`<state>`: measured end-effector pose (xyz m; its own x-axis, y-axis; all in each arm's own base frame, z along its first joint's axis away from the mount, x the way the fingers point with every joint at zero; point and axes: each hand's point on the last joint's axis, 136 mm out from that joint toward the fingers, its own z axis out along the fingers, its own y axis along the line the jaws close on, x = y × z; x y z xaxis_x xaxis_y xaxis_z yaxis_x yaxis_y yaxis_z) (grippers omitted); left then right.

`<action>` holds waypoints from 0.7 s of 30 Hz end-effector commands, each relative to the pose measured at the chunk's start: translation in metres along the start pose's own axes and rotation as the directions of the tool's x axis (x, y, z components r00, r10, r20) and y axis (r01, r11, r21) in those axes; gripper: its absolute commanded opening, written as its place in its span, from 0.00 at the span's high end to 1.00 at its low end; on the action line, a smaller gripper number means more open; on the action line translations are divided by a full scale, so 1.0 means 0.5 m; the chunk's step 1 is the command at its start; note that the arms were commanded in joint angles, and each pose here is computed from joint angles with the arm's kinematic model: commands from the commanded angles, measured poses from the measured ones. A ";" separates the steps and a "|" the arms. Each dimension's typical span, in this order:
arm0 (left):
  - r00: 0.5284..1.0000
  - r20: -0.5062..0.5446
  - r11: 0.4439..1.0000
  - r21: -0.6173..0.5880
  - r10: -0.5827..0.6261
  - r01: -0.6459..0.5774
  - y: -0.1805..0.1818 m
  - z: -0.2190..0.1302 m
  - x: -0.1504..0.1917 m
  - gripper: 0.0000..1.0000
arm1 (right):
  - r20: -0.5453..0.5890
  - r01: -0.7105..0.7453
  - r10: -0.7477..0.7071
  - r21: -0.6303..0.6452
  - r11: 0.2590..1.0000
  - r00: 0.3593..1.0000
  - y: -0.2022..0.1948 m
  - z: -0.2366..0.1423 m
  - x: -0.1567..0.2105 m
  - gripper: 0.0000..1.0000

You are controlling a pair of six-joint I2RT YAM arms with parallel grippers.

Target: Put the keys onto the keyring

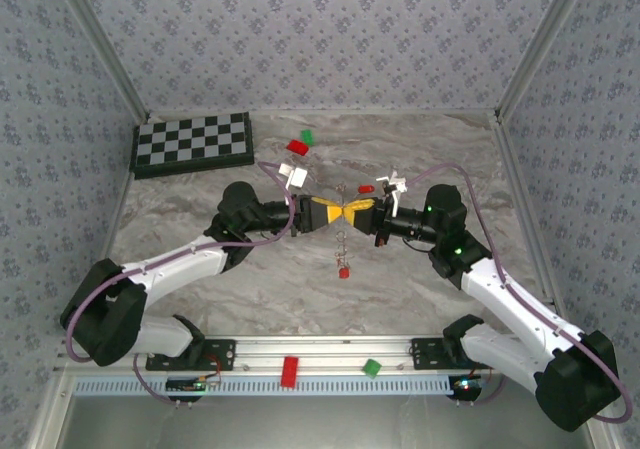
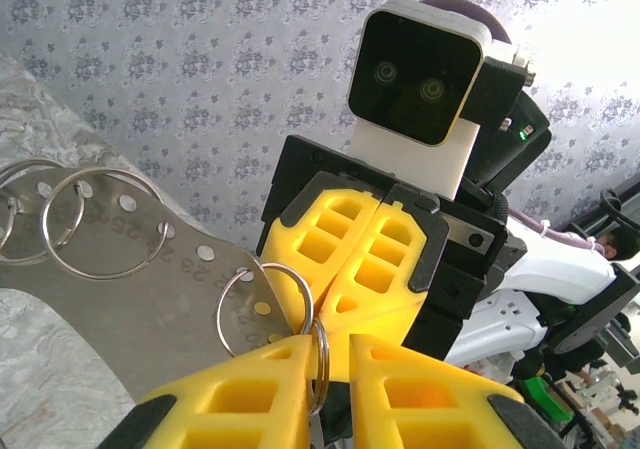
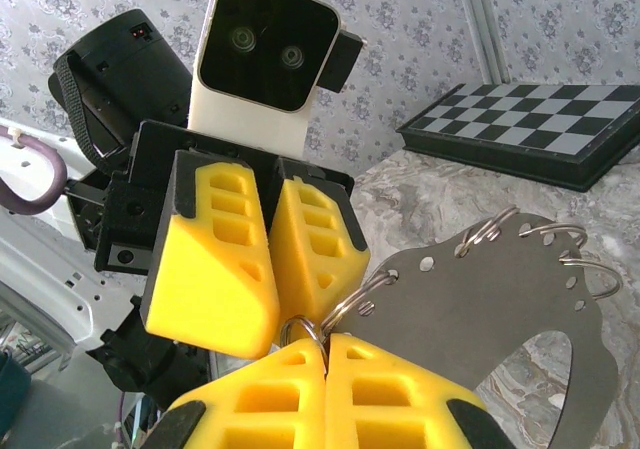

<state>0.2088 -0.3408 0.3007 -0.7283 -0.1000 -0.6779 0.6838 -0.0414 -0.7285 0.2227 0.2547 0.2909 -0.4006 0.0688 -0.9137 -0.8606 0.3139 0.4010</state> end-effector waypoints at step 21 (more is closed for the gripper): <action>0.999 0.012 0.996 0.081 0.041 -0.041 -0.039 0.008 -0.013 1.00 | 0.002 0.020 -0.020 0.038 0.999 1.000 -0.008 -0.002 -0.001 1.00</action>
<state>0.2121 -0.3428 0.3001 -0.7517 -0.1083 -0.6505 0.6579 -0.0547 -0.7511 0.2243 0.2546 0.2897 -0.3997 0.0683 -0.9141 -0.8583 0.3221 0.3994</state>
